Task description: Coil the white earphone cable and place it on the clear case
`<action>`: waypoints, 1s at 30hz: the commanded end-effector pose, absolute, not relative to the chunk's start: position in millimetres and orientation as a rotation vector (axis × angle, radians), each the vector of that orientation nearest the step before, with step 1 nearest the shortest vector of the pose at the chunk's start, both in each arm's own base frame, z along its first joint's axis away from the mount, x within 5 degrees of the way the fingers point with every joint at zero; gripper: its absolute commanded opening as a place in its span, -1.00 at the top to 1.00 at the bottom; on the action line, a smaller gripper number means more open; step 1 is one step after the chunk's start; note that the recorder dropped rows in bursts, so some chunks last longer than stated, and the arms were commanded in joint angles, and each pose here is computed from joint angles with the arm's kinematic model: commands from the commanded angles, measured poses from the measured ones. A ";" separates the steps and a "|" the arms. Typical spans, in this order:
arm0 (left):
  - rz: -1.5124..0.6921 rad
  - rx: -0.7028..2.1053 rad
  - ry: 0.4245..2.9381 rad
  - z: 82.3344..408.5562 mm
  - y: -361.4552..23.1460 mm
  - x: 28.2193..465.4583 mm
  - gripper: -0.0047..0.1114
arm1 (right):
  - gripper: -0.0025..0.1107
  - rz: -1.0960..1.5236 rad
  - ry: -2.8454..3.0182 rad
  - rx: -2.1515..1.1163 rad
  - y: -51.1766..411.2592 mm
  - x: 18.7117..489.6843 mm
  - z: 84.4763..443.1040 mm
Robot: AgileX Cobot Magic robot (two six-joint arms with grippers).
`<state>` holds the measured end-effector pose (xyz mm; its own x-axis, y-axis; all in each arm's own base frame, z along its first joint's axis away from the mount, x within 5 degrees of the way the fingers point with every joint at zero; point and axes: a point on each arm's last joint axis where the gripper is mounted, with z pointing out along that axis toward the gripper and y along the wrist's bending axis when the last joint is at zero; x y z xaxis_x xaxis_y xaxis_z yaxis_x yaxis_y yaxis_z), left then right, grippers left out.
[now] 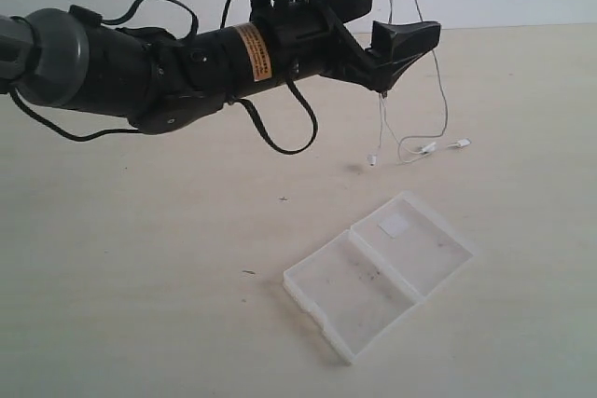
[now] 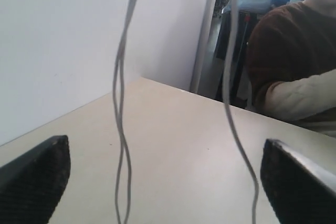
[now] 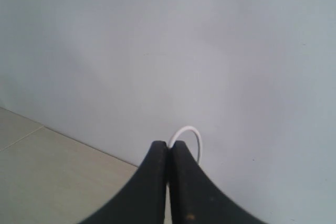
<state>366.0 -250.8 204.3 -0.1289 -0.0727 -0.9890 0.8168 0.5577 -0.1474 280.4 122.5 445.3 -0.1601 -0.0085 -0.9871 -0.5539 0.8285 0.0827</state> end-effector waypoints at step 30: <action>-0.962 0.568 1.456 192.6 -275.3 374.2 -0.68 | 0.96 0.481 1.644 -0.433 119.2 278.8 452.1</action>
<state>376.9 -268.7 187.4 -0.1534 -0.1737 -0.9728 0.8058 0.5478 -0.2249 281.0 121.7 446.1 -0.1506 -0.0047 -0.9886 -0.5459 0.8341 0.0792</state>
